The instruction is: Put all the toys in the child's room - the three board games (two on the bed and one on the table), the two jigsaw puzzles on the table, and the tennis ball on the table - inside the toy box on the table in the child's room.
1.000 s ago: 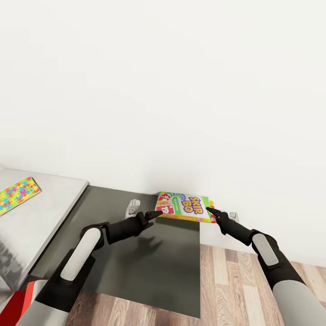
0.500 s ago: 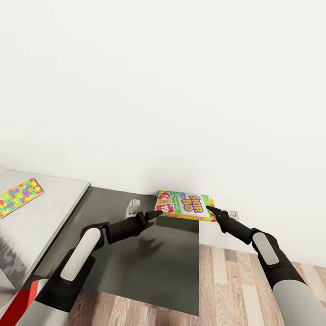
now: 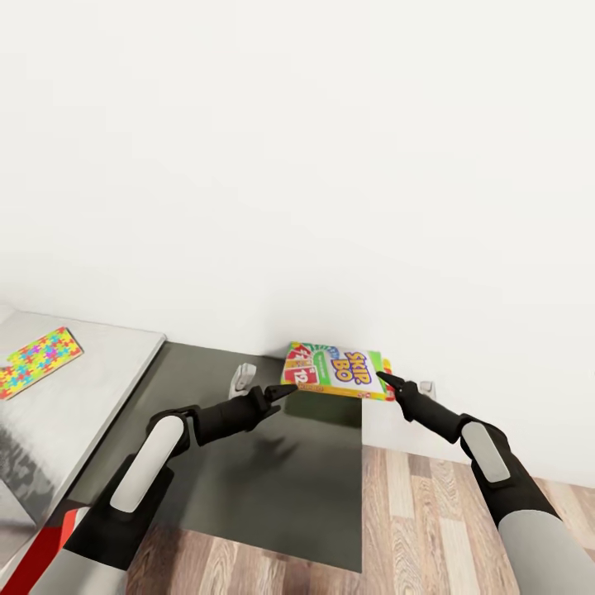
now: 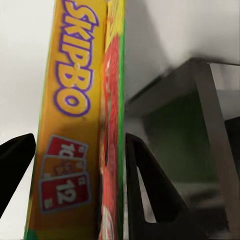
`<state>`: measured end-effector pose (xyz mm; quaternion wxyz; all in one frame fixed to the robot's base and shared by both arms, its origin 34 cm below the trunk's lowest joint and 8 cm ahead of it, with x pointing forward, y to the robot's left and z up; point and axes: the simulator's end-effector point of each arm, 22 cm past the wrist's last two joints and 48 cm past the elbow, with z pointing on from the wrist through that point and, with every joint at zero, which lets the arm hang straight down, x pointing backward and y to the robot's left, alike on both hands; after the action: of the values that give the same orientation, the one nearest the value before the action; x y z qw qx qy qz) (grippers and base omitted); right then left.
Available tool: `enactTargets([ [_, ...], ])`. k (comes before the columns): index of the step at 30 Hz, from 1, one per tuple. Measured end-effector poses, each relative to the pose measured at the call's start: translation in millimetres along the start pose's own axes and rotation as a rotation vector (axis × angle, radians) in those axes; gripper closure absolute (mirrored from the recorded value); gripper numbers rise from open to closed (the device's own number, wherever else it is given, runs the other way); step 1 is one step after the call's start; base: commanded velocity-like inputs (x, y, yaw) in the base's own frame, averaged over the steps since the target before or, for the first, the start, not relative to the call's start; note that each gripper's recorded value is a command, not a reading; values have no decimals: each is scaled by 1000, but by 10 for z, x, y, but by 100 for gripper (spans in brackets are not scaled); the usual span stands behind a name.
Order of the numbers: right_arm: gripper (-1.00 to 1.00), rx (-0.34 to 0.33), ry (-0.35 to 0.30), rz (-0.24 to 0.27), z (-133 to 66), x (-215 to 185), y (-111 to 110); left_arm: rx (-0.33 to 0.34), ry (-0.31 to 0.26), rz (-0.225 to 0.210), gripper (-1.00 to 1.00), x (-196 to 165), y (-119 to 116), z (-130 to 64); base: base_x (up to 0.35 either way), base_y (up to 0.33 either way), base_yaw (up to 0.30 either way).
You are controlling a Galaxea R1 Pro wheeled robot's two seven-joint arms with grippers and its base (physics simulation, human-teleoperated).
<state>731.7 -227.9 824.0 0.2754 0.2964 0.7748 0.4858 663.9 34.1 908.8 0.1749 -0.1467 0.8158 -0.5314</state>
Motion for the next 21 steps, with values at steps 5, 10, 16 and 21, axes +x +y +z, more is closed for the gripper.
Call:
enactTargets([
  [5,100,-45,-5,-3,-41,-11,150,1,0,1,-100,7,-50,-28,0,0,77],
  [10,100,-77,-9,-23,-92,-25,316,2,-2,4,-100,11,-111,-60,0,0,108],
  [16,100,-95,-14,-41,-145,-41,451,5,-4,8,-100,18,-182,-97,0,0,80],
  [21,100,-93,-12,-32,-153,-44,474,5,-4,10,-100,30,-227,-122,0,0,31],
])
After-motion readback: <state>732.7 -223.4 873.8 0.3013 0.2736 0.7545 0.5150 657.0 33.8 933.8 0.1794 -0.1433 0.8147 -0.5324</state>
